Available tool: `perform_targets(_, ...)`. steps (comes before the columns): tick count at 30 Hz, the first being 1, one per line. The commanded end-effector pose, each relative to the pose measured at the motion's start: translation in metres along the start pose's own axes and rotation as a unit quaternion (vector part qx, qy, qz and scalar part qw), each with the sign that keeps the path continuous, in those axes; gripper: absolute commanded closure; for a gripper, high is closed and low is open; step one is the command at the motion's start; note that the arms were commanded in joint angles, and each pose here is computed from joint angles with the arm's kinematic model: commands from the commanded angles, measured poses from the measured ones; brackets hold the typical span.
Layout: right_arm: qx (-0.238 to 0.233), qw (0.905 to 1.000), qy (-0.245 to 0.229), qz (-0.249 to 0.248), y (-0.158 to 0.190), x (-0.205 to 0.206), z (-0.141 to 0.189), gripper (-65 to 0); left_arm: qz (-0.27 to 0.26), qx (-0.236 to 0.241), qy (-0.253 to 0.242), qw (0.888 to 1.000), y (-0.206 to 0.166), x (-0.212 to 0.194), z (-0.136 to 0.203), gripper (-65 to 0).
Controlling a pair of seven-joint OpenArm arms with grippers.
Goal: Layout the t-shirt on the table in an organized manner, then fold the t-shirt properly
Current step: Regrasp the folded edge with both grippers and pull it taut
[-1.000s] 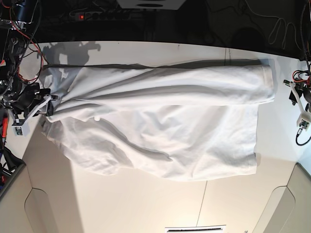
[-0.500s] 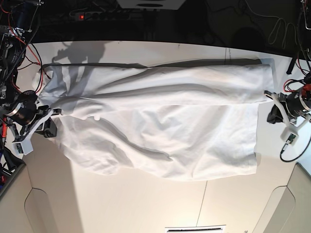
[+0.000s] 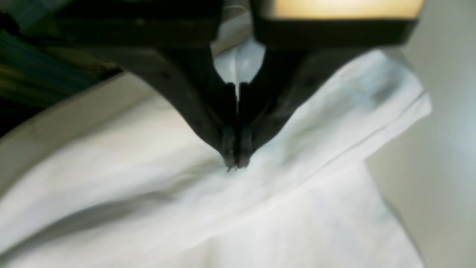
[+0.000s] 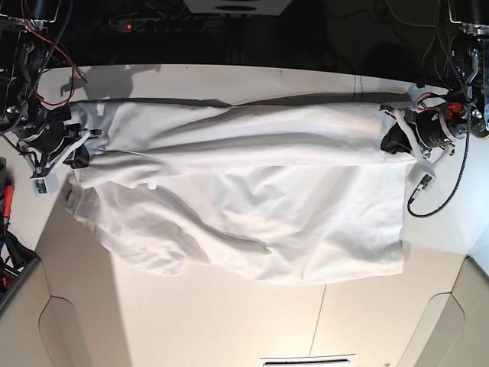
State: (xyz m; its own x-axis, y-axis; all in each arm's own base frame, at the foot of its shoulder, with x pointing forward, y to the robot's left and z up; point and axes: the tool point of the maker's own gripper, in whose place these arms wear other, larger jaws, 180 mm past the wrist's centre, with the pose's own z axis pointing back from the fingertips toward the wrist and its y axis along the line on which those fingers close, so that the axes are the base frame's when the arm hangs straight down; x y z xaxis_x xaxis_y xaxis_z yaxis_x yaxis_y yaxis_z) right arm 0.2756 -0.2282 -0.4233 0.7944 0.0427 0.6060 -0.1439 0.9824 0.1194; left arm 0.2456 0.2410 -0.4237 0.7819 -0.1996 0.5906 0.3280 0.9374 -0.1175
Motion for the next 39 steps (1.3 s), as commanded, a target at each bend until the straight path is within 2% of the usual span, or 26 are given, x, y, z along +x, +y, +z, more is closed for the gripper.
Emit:
perform_targets(1, -0.006, 1.0000, -0.006, -0.005, -0.009, 0.005, -0.001, 0.0, 0.002, 0.008, -0.006, 1.000, 0.009, 0.003, 0.002, 0.0)
perform_targets(6, 0.012, 0.9974, 0.034, -0.062, -0.014, -0.022, -0.023, 0.0, 0.040, 0.010, 0.034, 0.999, 0.019, -0.031, -0.007, 0.0)
perform_targets(9, 0.021, 0.9964, 0.040, -0.072, -0.011, -0.025, -0.024, 0.0, 0.044, 0.016, 0.066, 0.997, 0.022, -0.049, -0.007, 0.0)
perform_targets(14, 0.043, 0.9940, 0.073, -0.069, 0.002, -0.039, -0.015, 0.0, 0.055, 0.024, 0.116, 0.991, 0.023, -0.081, 0.002, 0.0)
perform_targets(21, 0.050, 0.9956, 0.071, -0.034, 0.017, -0.050, 0.010, 0.0, 0.060, 0.019, 0.144, 0.988, 0.016, -0.109, 0.010, 0.0)
perform_targets(30, 0.046, 0.9969, 0.062, -0.010, 0.022, -0.046, 0.023, 0.0, 0.050, 0.024, 0.140, 0.989, 0.020, -0.103, 0.012, 0.0)
perform_targets(33, 0.043, 0.9981, 0.044, -0.003, 0.022, -0.031, 0.025, 0.0, 0.031, 0.024, 0.116, 0.992, 0.021, -0.082, 0.016, 0.0)
perform_targets(36, 0.031, 0.9994, 0.005, 0.016, 0.020, -0.004, 0.038, 0.0, -0.008, 0.030, 0.086, 0.996, 0.022, -0.051, 0.024, 0.0)
perform_targets(38, 0.018, 0.9989, -0.031, 0.031, 0.018, 0.019, 0.052, 0.0, -0.038, 0.035, 0.065, 0.997, 0.022, -0.029, 0.030, -13.0)
perform_targets(39, 0.010, 0.9979, -0.051, 0.038, 0.017, 0.031, 0.060, -3.3, -0.051, 0.036, 0.054, 0.997, 0.020, -0.019, 0.033, -19.6)
